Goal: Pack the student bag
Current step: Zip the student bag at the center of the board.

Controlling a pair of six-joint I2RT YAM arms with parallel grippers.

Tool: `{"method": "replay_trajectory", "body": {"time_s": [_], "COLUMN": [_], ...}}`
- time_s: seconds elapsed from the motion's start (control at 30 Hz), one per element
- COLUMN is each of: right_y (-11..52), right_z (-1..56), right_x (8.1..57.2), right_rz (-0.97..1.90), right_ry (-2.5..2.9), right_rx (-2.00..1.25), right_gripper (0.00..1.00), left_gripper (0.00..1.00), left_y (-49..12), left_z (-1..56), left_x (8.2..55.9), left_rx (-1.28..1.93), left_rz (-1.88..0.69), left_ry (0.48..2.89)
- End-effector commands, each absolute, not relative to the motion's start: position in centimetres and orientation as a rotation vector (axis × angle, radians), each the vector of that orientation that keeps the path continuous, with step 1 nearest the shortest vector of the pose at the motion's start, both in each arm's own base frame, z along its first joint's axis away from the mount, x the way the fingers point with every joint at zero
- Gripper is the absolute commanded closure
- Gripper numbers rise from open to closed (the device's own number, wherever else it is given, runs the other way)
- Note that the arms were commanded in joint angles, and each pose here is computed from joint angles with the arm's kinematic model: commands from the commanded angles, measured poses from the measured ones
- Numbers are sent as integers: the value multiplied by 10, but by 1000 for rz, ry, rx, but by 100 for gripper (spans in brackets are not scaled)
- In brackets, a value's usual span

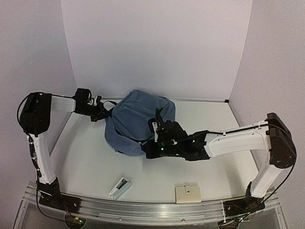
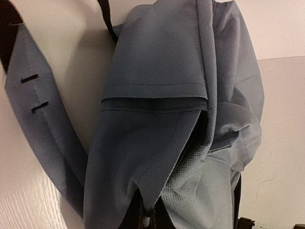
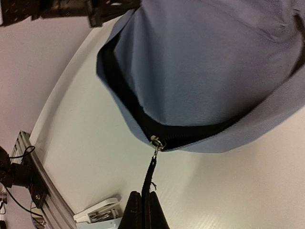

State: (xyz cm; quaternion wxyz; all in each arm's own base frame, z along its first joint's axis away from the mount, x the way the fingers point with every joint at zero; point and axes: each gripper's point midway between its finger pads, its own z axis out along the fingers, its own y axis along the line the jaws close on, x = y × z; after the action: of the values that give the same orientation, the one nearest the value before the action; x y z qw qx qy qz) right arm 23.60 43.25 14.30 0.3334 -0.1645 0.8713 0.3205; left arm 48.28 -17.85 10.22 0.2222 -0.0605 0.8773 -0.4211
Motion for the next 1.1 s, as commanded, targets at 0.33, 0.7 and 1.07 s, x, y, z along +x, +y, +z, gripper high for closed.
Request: {"method": "replay_trajectory", "body": {"time_s": [0.33, 0.7, 1.07], "right_y": [516, 531, 537], "right_z": [162, 158, 141], "right_x": [181, 195, 194], "right_rz": [1069, 1016, 1006], "right_ry": [2197, 2167, 2194], "right_rx": [-572, -568, -594], "right_gripper": [100, 100, 100], "left_gripper": [28, 11, 10], "left_y": [-139, -165, -206], "left_z": [185, 147, 129], "left_x": [495, 341, 288], "left_rx": [-125, -405, -470], "left_rz": [-743, -828, -978], "left_ry": [2269, 2451, 2481]}}
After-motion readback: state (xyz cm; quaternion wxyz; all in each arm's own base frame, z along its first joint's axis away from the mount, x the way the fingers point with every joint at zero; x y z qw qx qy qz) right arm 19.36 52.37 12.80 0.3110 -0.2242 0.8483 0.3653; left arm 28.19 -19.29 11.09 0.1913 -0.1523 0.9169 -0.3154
